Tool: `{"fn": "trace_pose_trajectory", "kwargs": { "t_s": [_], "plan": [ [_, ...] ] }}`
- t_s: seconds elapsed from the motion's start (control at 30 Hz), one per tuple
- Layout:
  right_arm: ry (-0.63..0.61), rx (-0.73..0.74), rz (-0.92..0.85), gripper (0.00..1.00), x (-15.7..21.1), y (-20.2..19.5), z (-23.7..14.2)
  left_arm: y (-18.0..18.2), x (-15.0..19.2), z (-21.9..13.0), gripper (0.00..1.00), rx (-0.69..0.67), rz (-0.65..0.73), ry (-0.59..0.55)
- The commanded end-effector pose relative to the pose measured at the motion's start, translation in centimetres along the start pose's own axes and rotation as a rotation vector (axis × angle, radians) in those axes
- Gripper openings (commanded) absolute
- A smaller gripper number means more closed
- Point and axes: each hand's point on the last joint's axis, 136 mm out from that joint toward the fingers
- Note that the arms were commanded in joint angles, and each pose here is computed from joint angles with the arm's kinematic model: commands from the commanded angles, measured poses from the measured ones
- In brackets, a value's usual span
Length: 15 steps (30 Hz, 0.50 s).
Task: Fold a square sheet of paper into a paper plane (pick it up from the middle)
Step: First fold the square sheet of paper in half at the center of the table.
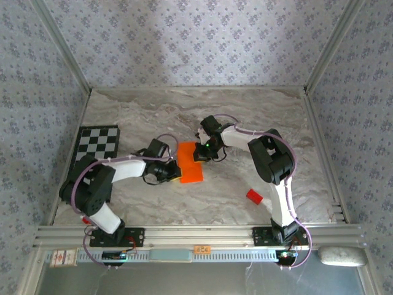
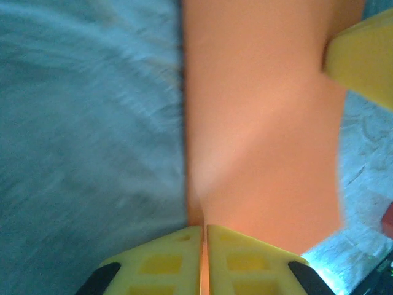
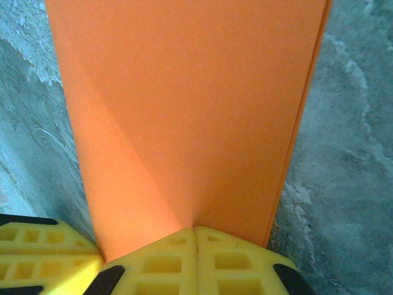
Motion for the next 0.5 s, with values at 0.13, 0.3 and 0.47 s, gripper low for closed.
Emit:
{"fn": "trace_pose_trajectory", "kwargs": {
  "t_s": [0.13, 0.3, 0.47],
  "plan": [
    [0.315, 0.377, 0.177, 0.06, 10.2, -10.2, 3.0, -4.2, 0.8, -1.7, 0.11, 0.106, 0.029, -0.011],
    [0.307, 0.364, 0.177, 0.06, 10.0, -9.9, 3.0, -4.9, 0.7, 0.3, 0.11, 0.097, -0.011, 0.039],
    [0.306, 0.365, 0.176, 0.06, 10.0, -9.9, 2.9, -2.7, 1.4, 1.5, 0.11, 0.022, -0.033, 0.072]
  ]
}}
Point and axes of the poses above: each hand's point on the last joint's axis, 136 mm out from that joint toward the fingers, its own z axis out along the fingers, its own y axis along the line the jaws close on, x = y × z, and after that the axes turned 13 degrees about -z, right-handed
